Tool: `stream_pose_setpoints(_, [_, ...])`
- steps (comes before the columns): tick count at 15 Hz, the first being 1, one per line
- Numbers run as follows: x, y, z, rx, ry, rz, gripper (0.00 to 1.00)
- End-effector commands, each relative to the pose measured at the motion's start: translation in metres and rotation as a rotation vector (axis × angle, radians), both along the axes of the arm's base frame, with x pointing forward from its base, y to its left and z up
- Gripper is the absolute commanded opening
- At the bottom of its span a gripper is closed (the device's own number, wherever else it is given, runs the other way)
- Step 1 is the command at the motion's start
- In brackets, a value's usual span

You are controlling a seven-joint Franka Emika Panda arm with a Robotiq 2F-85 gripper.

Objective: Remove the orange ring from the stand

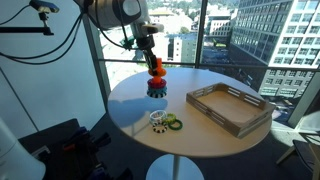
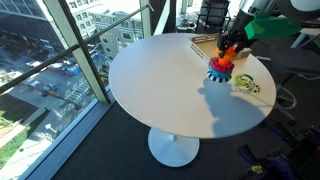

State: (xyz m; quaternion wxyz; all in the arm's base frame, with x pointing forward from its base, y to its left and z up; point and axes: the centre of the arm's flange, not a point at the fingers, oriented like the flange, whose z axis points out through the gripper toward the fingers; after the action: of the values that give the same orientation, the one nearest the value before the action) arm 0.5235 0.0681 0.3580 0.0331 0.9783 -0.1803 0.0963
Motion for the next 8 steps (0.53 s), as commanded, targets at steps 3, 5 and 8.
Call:
stream_pose_setpoints(3, [0.0006, -0.004, 0.0074, 0.01, 0.01, -0.011, 0.33])
stream_pose_setpoints(5, [0.0007, -0.0042, 0.007, 0.01, 0.011, -0.011, 0.35])
stream_pose_setpoints(8, [0.0007, -0.0043, 0.0068, 0.01, 0.011, -0.012, 0.44])
